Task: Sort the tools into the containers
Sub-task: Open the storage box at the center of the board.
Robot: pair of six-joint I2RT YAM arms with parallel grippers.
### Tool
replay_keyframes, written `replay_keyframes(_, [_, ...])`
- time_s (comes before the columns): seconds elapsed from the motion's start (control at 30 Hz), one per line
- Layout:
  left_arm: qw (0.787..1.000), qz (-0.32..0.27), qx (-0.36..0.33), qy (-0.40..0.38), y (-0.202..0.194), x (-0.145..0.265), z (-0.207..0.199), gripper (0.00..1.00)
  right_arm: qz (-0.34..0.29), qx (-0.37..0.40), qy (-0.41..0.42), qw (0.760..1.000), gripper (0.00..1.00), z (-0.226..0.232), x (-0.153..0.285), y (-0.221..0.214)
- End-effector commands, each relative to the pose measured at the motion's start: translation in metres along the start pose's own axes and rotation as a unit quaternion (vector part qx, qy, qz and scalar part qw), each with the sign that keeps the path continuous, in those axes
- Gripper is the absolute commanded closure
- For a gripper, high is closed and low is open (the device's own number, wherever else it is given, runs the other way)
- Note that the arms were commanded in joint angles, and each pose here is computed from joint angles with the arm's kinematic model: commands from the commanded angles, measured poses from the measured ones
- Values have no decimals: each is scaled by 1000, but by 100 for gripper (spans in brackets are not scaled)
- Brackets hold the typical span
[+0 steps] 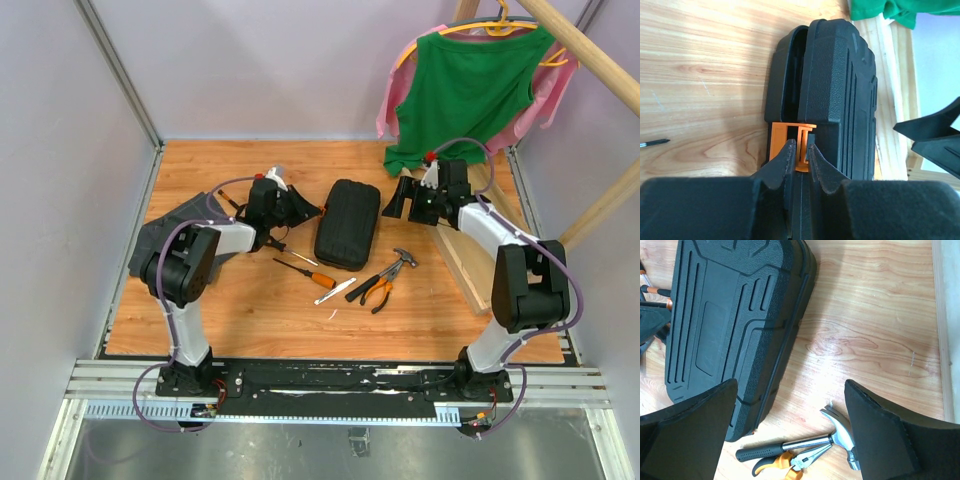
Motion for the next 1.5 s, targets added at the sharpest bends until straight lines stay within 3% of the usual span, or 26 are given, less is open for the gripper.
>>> replay_keyframes(0.0, [997,-1,-56,54,13,7,-10,100,5,4,-14,1000,11,-1,4,-9])
replay_keyframes(0.37, [983,-9,-133,129,35,23,-35,100,6,6,-14,1000,11,-1,10,-18])
replay_keyframes(1.0, [958,-25,-225,176,58,46,-88,99,14,4,-40,999,11,-7,13,-36])
replay_keyframes(1.47, [965,-25,-246,91,46,47,-165,100,15,6,-72,997,13,1,5,-44])
Point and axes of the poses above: each gripper's point midway between its finger pads, its own x axis back along the fingers, its own z axis along the line the jaws close on, y = z × x, the point moved 10 cm from there along x, back along the fingers, and after that the axes turned 10 degrees about -x, right-handed, at the moved point
